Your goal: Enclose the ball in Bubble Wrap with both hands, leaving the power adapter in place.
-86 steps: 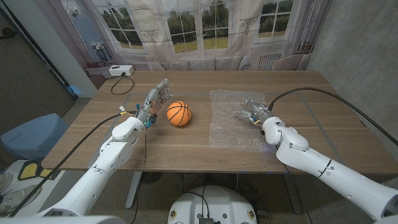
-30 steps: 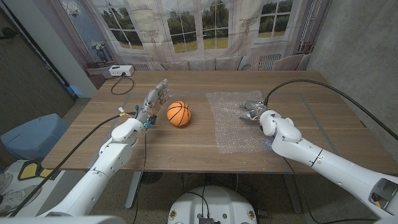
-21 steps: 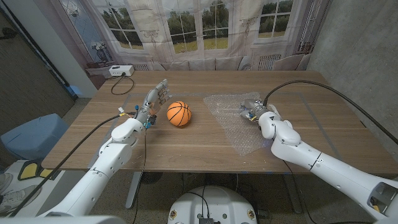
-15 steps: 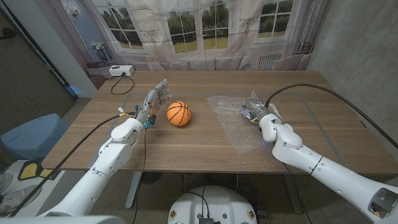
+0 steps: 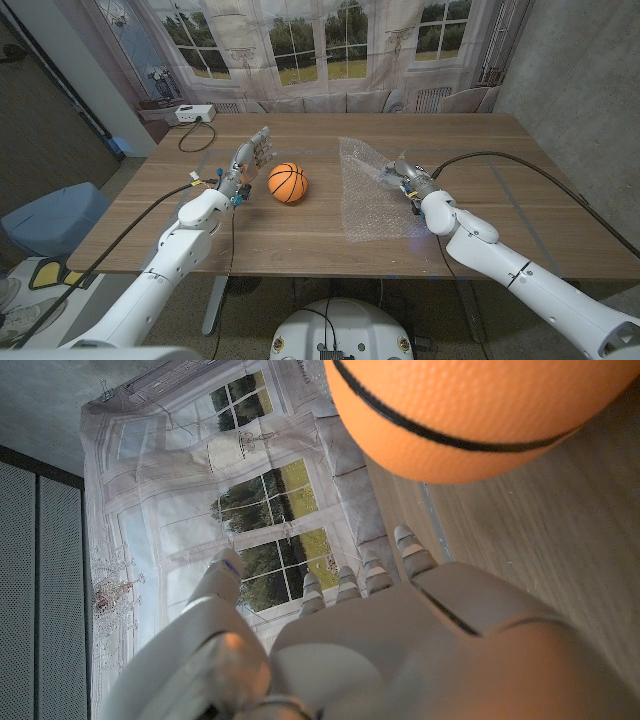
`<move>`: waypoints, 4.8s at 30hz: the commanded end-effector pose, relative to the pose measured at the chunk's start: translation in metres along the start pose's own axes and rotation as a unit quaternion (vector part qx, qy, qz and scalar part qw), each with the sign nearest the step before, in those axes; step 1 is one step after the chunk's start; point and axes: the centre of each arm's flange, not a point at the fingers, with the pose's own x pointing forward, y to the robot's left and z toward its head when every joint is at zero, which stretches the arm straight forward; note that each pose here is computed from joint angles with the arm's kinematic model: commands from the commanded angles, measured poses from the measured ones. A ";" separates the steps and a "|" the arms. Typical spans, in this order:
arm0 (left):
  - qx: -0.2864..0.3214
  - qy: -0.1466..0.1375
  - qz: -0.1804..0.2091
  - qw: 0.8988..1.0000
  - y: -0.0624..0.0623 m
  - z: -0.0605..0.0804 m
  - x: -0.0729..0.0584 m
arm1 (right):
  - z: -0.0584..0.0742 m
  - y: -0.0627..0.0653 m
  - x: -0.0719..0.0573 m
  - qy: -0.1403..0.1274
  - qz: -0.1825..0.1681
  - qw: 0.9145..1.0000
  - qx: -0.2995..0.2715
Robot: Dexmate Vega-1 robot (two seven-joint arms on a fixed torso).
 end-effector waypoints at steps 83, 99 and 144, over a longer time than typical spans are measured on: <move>0.031 -0.051 0.087 0.994 0.046 0.027 -0.094 | 0.176 0.029 0.041 -0.299 0.084 0.950 0.030; 0.032 -0.057 0.082 0.994 0.049 0.027 -0.090 | 0.174 0.037 0.042 -0.272 0.100 0.956 -0.036; 0.068 -0.092 0.097 0.989 0.056 0.060 -0.096 | 0.181 0.040 0.059 -0.271 0.214 0.938 -0.038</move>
